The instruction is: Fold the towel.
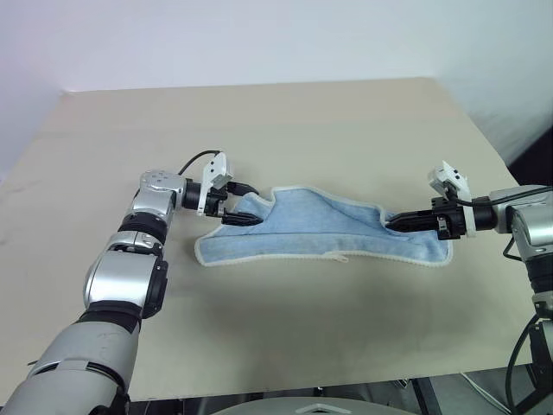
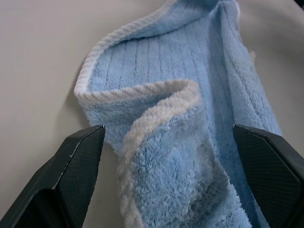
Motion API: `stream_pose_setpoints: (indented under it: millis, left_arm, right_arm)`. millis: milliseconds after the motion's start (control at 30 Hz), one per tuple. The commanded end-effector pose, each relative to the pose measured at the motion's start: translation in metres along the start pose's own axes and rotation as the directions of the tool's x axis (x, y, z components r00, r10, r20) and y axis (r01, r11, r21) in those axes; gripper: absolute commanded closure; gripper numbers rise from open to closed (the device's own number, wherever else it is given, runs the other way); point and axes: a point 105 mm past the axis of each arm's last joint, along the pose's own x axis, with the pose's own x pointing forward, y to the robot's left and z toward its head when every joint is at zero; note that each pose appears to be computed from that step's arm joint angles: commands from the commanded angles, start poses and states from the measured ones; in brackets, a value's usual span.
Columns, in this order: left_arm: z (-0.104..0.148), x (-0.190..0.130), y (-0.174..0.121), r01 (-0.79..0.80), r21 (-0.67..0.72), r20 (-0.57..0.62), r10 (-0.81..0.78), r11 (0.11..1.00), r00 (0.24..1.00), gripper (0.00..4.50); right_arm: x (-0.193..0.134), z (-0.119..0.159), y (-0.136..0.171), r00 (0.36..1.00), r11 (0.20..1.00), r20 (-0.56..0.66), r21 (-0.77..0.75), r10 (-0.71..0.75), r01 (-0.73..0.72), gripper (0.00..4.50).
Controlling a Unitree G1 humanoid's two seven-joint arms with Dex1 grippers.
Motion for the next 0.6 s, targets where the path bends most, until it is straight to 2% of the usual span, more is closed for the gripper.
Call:
stream_pose_setpoints:
  millis: [33, 167, 300, 400, 600]
  left_arm:
    - [0.009, 0.000, 0.004, -0.020, 0.019, 0.029, 0.019, 1.000, 0.999, 1.20]
    - [0.026, -0.008, 0.008, -0.013, -0.008, 0.083, 0.013, 1.000, 0.996, 2.57]
    - [0.033, -0.014, 0.006, 0.032, -0.040, 0.098, -0.028, 0.999, 0.995, 3.83]
    - [0.036, -0.016, 0.005, 0.056, -0.062, 0.105, -0.049, 0.997, 0.993, 3.83]
    - [0.026, -0.015, 0.001, 0.068, -0.058, 0.058, -0.065, 0.996, 0.996, 3.83]
  right_arm:
    - [-0.005, 0.007, 0.002, 1.000, 0.999, 0.019, -0.035, -0.004, 0.005, 4.50]
    - [-0.006, 0.004, 0.001, 1.000, 0.999, 0.017, -0.031, -0.010, 0.011, 4.50]
    - [-0.007, 0.003, 0.001, 1.000, 0.999, 0.016, -0.029, -0.014, 0.015, 4.50]
    - [-0.007, 0.003, 0.001, 1.000, 0.999, 0.015, -0.029, -0.015, 0.016, 4.50]
    - [-0.007, 0.002, 0.000, 1.000, 0.999, 0.013, -0.029, -0.016, 0.017, 4.50]
